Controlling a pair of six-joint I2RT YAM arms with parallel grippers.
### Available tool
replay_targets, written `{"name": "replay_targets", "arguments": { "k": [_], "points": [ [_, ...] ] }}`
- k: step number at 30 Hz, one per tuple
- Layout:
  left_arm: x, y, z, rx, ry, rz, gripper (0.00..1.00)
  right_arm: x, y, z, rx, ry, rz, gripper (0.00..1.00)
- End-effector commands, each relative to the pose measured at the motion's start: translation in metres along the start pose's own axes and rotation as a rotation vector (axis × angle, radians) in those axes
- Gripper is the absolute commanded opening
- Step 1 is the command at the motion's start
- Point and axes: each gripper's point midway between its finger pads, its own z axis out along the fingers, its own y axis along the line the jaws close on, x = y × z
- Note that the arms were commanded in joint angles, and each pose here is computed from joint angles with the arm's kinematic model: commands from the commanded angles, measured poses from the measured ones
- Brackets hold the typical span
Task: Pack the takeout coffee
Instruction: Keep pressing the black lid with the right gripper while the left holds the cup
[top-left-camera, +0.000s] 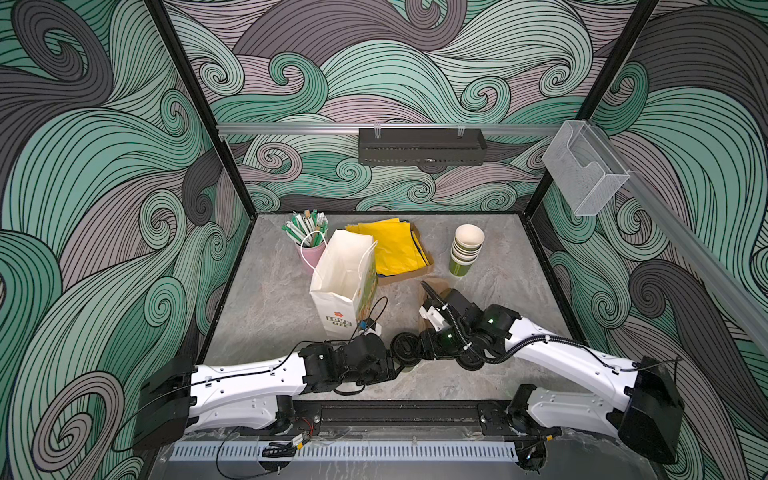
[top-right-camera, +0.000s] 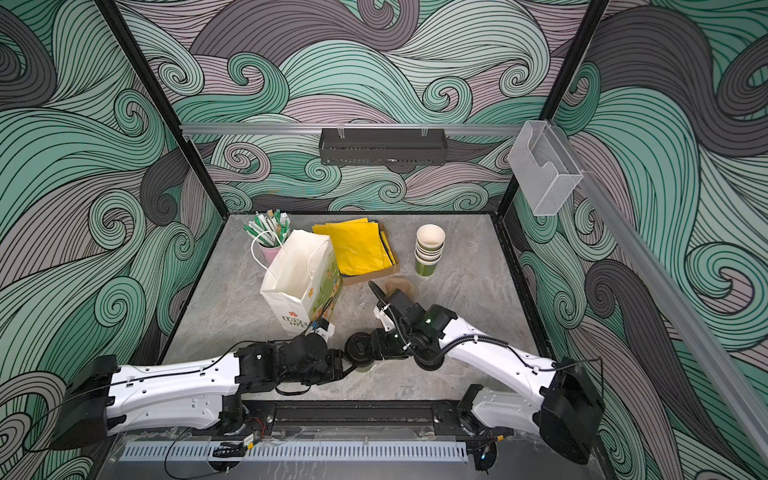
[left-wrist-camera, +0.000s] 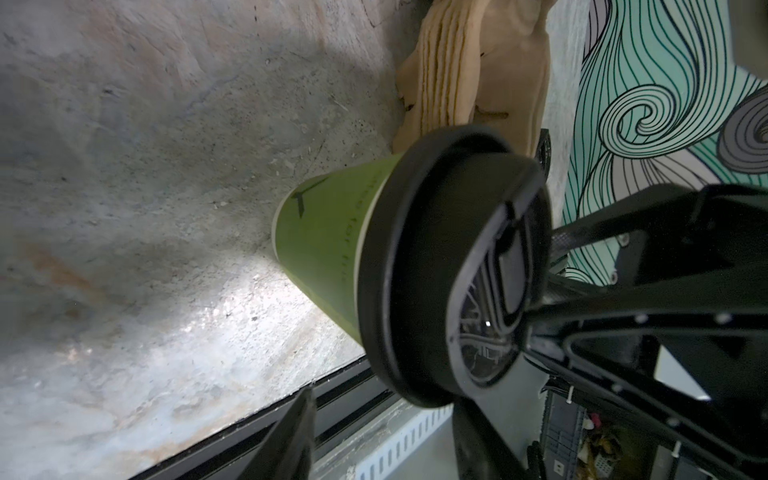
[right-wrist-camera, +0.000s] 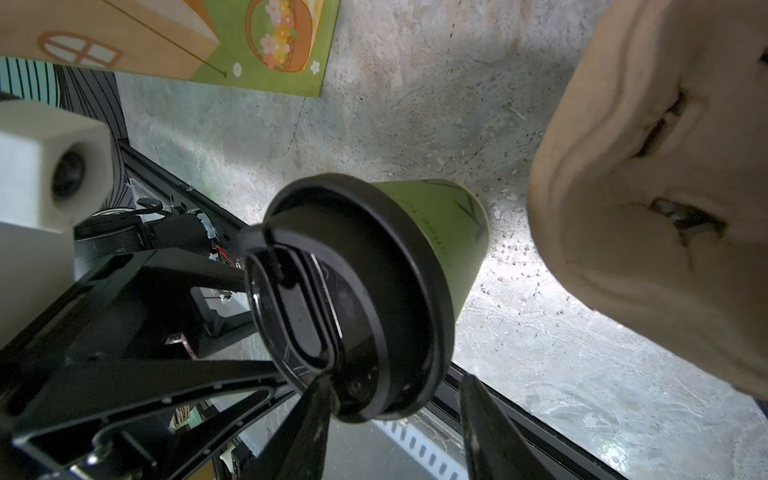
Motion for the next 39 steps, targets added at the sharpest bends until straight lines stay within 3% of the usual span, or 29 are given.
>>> {"name": "replay_targets", "arguments": {
  "k": [1, 7, 10, 15, 28, 39],
  "points": [
    [-0.002, 0.016, -0.003, -0.067, -0.004, 0.02, 0.6, 0.001, -0.004, -0.001, 0.017, 0.003, -0.001, 0.53],
    [-0.005, -0.029, -0.019, 0.13, -0.016, 0.107, 0.7, -0.014, 0.026, -0.024, -0.091, -0.1, -0.073, 0.61],
    [-0.003, -0.037, -0.025, 0.167, -0.002, 0.131, 0.73, -0.018, 0.027, -0.039, -0.089, -0.155, -0.107, 0.65],
    [-0.012, -0.035, -0.024, 0.153, -0.054, 0.113, 0.77, -0.015, 0.008, -0.031, -0.015, -0.107, -0.086, 0.57],
    [-0.046, -0.019, -0.024, 0.055, -0.243, 0.006, 0.57, -0.013, 0.001, -0.019, 0.021, -0.054, -0.057, 0.31],
    [-0.042, -0.001, -0.013, -0.06, -0.212, -0.004, 0.44, -0.004, -0.008, -0.014, 0.057, -0.005, -0.048, 0.2]
  ]
}}
